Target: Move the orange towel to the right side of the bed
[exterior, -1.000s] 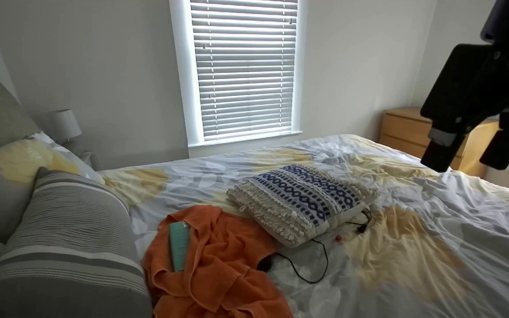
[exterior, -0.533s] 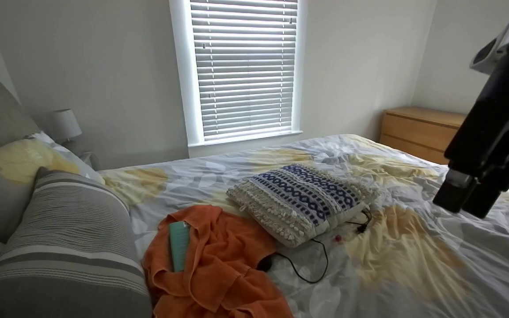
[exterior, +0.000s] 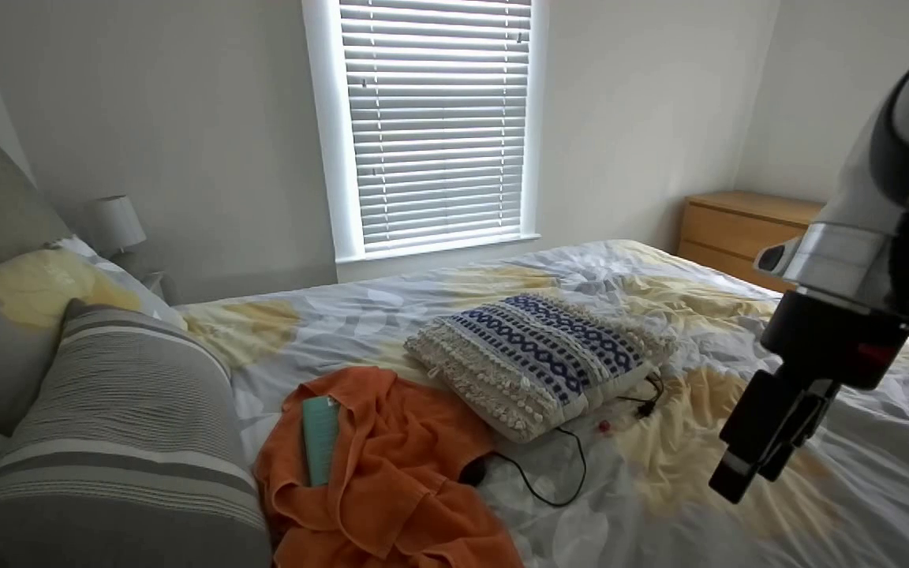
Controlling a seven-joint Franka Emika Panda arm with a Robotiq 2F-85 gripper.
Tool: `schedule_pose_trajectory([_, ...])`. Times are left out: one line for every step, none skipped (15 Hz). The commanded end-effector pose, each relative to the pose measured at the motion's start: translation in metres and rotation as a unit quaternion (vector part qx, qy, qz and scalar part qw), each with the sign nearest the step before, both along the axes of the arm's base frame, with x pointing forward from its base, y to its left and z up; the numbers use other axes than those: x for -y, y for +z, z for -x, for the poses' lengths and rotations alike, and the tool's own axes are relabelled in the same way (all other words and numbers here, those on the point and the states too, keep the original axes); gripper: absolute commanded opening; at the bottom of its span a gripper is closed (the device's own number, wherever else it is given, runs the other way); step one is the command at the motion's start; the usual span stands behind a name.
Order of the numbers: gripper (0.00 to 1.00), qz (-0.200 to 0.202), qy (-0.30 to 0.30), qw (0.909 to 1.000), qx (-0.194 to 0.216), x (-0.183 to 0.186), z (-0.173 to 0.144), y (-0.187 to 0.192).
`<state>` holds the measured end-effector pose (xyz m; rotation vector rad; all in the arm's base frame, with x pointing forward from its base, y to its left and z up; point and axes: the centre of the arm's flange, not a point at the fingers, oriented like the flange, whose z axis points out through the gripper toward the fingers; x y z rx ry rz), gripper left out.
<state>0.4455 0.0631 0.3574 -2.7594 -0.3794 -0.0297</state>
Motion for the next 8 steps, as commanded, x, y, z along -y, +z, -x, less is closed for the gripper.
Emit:
schedule_pose_trajectory([1.00,0.002,0.000,1.0000,-0.006,0.001,-0.002,-0.009])
schedule_pose_trajectory([1.00,0.003,0.000,1.0000,-0.008,0.000,-0.003,-0.012])
schedule_pose_trajectory([1.00,0.003,0.001,1.0000,-0.005,0.000,-0.004,-0.009])
schedule_pose_trajectory([1.00,0.002,0.001,1.0000,-0.001,0.000,-0.004,-0.006])
schedule_pose_trajectory([1.00,0.002,0.001,1.0000,0.002,0.000,-0.004,-0.003])
schedule_pose_trajectory([1.00,0.001,0.001,1.0000,0.004,0.000,-0.004,-0.001])
schedule_pose_trajectory([1.00,0.001,0.001,1.0000,0.005,0.000,-0.004,0.000])
schedule_pose_trajectory([1.00,0.001,0.001,1.0000,0.005,0.000,-0.004,0.000])
